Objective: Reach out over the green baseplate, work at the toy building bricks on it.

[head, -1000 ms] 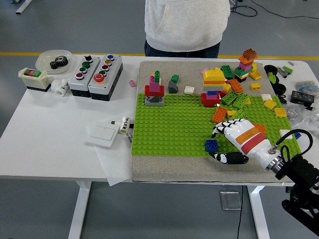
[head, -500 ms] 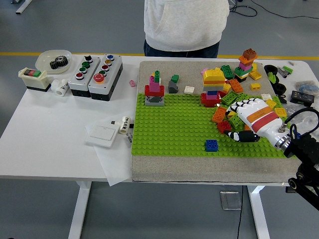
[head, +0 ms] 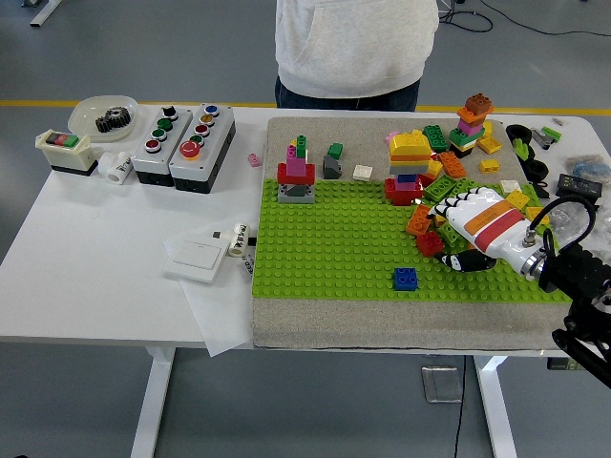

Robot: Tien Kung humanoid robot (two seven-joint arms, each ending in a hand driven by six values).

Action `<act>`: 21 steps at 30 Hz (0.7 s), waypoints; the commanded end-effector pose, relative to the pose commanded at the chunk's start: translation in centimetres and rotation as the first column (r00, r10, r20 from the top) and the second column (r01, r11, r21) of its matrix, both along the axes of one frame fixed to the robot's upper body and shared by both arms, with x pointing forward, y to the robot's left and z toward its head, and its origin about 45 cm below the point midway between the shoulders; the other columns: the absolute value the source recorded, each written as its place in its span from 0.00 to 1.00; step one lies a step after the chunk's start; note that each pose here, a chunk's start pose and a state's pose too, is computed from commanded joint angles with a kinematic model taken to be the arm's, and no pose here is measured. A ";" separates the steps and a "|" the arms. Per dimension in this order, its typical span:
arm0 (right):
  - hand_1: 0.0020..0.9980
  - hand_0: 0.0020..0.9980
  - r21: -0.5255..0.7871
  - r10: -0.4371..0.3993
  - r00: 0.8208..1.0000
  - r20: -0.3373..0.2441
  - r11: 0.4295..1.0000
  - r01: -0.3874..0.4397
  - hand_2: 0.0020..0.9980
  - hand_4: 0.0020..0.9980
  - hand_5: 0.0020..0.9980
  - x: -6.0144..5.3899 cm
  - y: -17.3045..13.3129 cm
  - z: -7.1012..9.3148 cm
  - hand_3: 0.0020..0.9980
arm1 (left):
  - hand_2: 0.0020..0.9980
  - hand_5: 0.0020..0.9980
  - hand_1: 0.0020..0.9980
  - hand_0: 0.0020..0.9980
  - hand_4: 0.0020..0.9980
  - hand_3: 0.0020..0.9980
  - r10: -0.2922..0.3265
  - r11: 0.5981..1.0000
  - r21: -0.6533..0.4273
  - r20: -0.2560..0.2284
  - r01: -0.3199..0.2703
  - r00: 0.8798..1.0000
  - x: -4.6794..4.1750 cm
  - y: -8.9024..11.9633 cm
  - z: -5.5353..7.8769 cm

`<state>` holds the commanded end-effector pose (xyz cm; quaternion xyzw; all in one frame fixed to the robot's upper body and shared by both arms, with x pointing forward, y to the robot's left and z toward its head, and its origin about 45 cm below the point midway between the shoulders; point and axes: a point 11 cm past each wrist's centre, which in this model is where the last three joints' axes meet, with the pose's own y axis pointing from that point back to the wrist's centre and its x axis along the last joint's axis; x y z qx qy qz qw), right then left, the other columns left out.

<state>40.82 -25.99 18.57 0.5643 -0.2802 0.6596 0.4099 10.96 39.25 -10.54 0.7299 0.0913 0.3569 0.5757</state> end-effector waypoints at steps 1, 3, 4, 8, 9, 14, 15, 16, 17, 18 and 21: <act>0.62 0.50 -0.004 0.003 1.000 -0.001 1.000 -0.003 0.71 0.80 0.48 0.0 0.0 0.0 0.67 | 0.71 0.69 0.64 0.69 0.67 0.62 0.000 1.000 0.000 0.000 0.000 1.000 0.00 0.0 0.0; 0.62 0.50 -0.013 0.007 1.000 -0.005 1.000 -0.007 0.71 0.80 0.48 0.0 0.0 -0.1 0.67 | 0.71 0.69 0.64 0.69 0.67 0.62 -0.001 1.000 0.001 -0.001 0.001 1.000 0.02 0.0 0.0; 0.62 0.50 -0.018 0.008 1.000 -0.007 1.000 -0.008 0.71 0.80 0.48 0.1 0.0 -0.2 0.67 | 0.71 0.69 0.64 0.69 0.67 0.62 -0.001 1.000 0.002 -0.001 0.001 1.000 0.03 0.0 0.0; 0.62 0.50 -0.034 0.015 1.000 -0.013 0.999 -0.016 0.71 0.80 0.49 0.2 0.0 -0.2 0.65 | 0.71 0.68 0.64 0.69 0.67 0.62 -0.002 1.000 0.002 -0.002 0.002 1.000 0.00 0.1 0.0; 0.62 0.50 -0.035 0.016 1.000 -0.014 0.999 -0.017 0.71 0.80 0.49 0.2 0.1 -0.2 0.65 | 0.71 0.68 0.64 0.69 0.67 0.62 -0.002 1.000 0.002 -0.003 0.002 1.000 0.00 0.1 0.0; 0.62 0.50 -0.040 0.025 0.999 -0.022 0.999 -0.026 0.71 0.81 0.46 0.3 0.5 -0.3 0.63 | 0.71 0.68 0.64 0.69 0.67 0.62 -0.006 1.000 0.003 -0.004 0.006 1.000 0.03 0.1 0.0; 0.62 0.50 -0.041 0.025 0.999 -0.023 0.999 -0.026 0.71 0.81 0.46 0.4 0.5 -0.3 0.63 | 0.71 0.68 0.64 0.69 0.67 0.62 -0.006 1.000 0.003 -0.004 0.006 1.000 0.06 0.1 0.0; 0.62 0.50 -0.042 0.023 0.999 -0.024 0.999 -0.024 0.71 0.81 0.46 0.5 0.5 -0.3 0.63 | 0.71 0.68 0.64 0.69 0.67 0.62 -0.008 1.000 0.003 -0.004 0.008 1.000 0.12 0.0 0.0; 0.62 0.50 -0.042 0.021 0.999 -0.024 0.999 -0.022 0.71 0.81 0.46 0.6 0.5 -0.3 0.63 | 0.71 0.68 0.64 0.69 0.67 0.62 -0.008 1.000 0.003 -0.003 0.008 1.000 0.17 0.1 0.1; 0.62 0.50 -0.042 0.020 1.000 -0.024 0.999 -0.021 0.70 0.78 0.46 0.6 0.5 -0.3 0.60 | 0.71 0.68 0.64 0.69 0.67 0.62 -0.009 1.000 0.003 -0.003 0.009 1.000 0.20 0.1 0.1; 0.62 0.50 -0.041 0.015 1.000 -0.025 0.999 -0.016 0.70 0.78 0.46 0.8 0.5 -0.3 0.60 | 0.71 0.68 0.64 0.69 0.67 0.62 -0.011 1.000 0.003 -0.001 0.011 1.000 0.34 0.1 0.1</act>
